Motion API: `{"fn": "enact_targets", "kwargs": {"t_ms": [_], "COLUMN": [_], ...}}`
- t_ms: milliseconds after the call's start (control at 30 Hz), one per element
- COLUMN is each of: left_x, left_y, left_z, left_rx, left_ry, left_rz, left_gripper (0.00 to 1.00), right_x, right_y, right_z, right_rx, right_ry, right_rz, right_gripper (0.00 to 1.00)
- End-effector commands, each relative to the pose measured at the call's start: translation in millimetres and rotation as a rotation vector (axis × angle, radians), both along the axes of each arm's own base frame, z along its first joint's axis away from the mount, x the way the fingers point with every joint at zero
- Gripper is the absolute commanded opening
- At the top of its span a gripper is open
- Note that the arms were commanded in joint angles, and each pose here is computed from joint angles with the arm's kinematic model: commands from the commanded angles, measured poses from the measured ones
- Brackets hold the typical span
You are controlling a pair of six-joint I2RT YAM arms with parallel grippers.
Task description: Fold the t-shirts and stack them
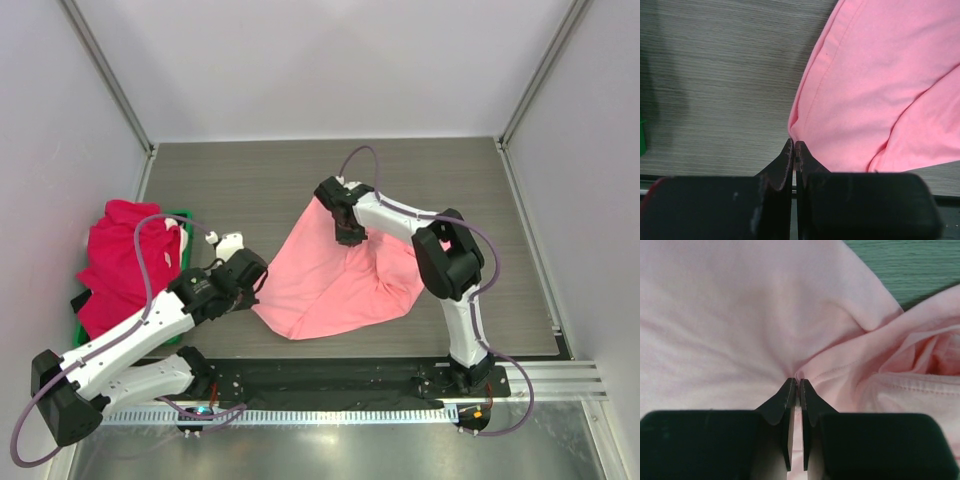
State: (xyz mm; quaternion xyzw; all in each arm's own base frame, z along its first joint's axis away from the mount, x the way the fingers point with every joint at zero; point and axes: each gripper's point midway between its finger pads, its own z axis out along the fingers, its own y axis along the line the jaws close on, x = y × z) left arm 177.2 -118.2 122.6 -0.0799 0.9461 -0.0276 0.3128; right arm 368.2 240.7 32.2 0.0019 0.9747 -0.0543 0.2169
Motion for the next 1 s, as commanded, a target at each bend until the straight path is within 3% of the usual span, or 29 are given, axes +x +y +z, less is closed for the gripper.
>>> {"fn": "enact_targets", "kwargs": {"t_ms": [0, 100, 167, 400, 633, 767, 967], "left_x": [3, 3, 3, 7, 25, 28, 14], "left_y": [5, 7, 7, -5, 3, 9, 12], "left_z": [5, 6, 5, 37, 155, 245, 350], "left_rx": [0.003, 0.007, 0.003, -0.086, -0.149, -0.256, -0.433], "left_ry": [-0.029, -0.03, -0.025, -0.073, -0.287, -0.451, -0.656], "left_rz": [0.034, 0.043, 0.05, 0.039, 0.052, 0.055, -0.036], "left_gripper": [0.0, 0.0, 0.0, 0.0, 0.0, 0.0, 0.0], "right_x": [1, -4, -7, -12, -24, -67, -140], "right_y": [-7, -10, -13, -21, -73, -114, -166], "right_z": [41, 49, 50, 91, 268, 381, 478], "right_rx": [0.032, 0.042, 0.043, 0.099, 0.284, 0.395, 0.492], "right_ry": [-0.075, -0.085, -0.084, -0.153, -0.505, -0.749, -0.981], "right_rz": [-0.022, -0.026, -0.026, -0.039, -0.134, -0.147, -0.099], "right_gripper": [0.13, 0.1, 0.02, 0.01, 0.01, 0.01, 0.01]}}
